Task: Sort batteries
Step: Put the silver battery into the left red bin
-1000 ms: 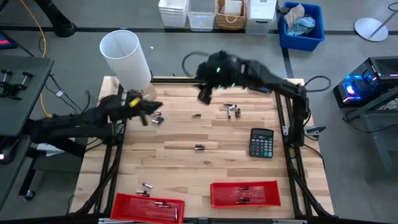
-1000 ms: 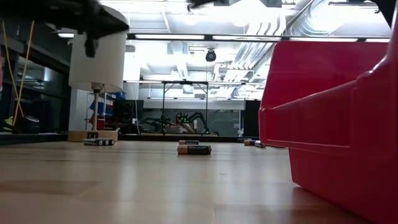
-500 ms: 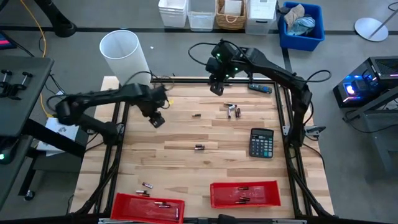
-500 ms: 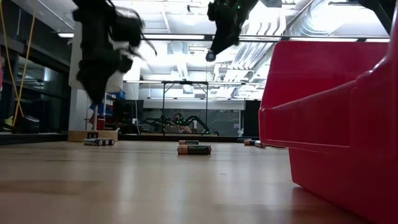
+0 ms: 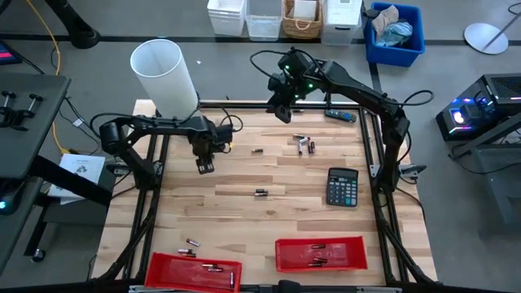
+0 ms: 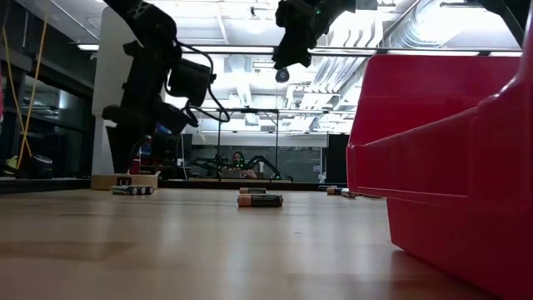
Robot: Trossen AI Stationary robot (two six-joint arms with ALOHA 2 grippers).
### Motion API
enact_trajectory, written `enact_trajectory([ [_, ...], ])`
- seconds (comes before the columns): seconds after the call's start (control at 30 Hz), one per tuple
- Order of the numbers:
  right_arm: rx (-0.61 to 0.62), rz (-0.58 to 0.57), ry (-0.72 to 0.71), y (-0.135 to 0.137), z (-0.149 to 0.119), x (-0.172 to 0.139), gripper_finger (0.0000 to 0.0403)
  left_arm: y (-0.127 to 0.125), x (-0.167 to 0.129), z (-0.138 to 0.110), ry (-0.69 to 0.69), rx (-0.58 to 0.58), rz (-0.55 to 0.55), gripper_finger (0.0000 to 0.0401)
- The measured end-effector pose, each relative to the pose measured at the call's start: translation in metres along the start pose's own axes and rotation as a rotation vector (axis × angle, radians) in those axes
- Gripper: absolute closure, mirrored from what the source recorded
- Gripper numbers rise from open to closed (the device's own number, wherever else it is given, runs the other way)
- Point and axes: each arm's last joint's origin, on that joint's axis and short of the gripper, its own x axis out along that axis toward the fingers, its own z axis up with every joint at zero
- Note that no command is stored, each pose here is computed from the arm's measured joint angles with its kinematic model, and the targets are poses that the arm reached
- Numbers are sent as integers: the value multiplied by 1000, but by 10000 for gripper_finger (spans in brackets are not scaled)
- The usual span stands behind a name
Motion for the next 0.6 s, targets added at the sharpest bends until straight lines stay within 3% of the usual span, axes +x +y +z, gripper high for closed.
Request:
enact_trajectory([
  [0.23,47,-27,-2,-1,1,0,254,7,16,-3,-23,162,-22,248],
  [0.5,87,-32,-29,-1,3,0,254,15,32,-6,-57,147,-31,258],
  [0.6,93,-33,-36,-1,4,0,254,12,35,-10,-39,143,-86,289],
])
